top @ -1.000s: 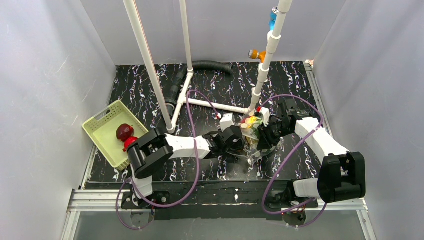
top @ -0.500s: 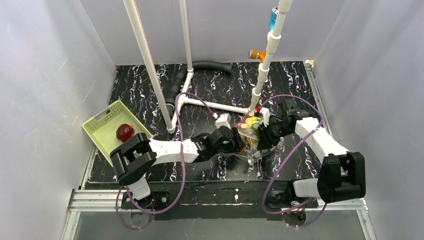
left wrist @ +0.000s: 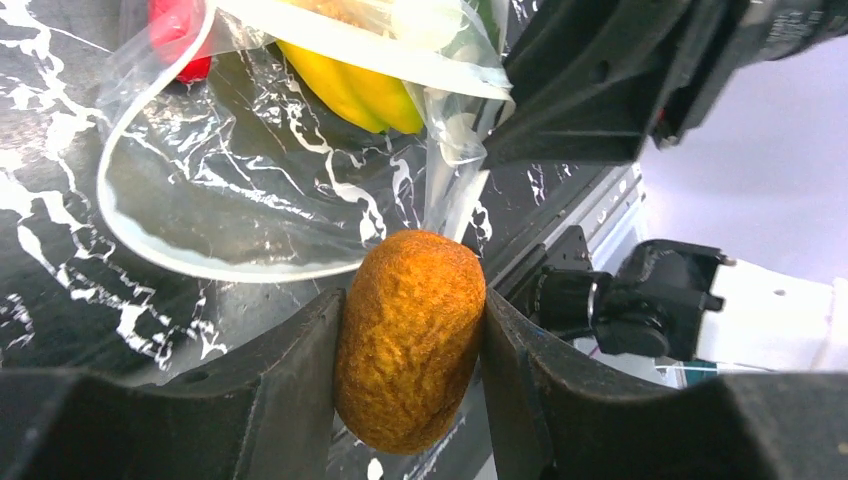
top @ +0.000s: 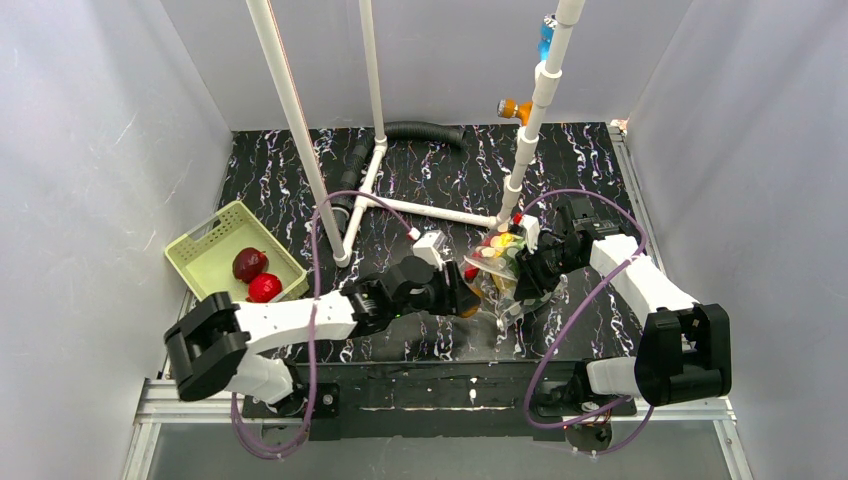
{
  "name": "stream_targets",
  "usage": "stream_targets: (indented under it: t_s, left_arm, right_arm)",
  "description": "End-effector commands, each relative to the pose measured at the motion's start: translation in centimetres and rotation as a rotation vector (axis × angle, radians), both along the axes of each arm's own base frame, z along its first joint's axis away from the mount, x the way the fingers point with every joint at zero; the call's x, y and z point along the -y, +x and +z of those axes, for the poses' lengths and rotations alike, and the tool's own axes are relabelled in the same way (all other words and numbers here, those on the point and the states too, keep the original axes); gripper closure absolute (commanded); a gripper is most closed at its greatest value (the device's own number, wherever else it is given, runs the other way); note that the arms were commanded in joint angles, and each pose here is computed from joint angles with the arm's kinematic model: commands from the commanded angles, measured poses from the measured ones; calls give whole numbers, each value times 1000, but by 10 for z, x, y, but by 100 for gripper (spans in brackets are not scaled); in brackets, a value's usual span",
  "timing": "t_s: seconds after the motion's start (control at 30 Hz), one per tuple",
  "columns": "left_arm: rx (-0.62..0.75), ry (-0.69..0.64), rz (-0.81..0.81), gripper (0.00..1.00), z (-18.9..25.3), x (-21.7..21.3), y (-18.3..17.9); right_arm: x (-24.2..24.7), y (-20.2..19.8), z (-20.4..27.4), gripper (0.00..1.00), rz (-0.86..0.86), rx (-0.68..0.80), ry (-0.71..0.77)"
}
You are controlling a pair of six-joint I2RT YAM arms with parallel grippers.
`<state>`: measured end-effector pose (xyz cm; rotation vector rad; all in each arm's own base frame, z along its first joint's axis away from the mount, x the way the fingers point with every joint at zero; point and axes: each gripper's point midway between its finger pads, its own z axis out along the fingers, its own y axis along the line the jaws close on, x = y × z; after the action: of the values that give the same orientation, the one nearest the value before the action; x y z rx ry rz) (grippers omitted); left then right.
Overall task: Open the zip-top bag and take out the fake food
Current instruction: Pick up the fake fruit from the zipper food storage bag, then place the fake fruit in the bin.
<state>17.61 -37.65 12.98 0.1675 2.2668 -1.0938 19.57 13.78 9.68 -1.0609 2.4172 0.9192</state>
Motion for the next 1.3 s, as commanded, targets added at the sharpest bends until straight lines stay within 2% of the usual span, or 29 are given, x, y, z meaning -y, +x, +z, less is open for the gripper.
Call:
stream_targets:
  t_s: [0.0, 0.5, 0.93, 1.27]
  left_arm:
    - [33, -7, -24, 100, 14, -28, -8]
    - [90, -67, -21, 100, 26, -100, -26]
    - [146, 60, 102, 100, 23, -157, -15]
    - [196, 82, 244, 100, 33, -197, -7]
  right_arm:
    - [-4, 5, 11, 65, 16, 29, 22]
    - [-4, 5, 10, 65, 19, 28, 19]
    - [-3, 4, 7, 65, 19, 23, 12]
    - [-2, 5, 6, 65, 19, 21, 7]
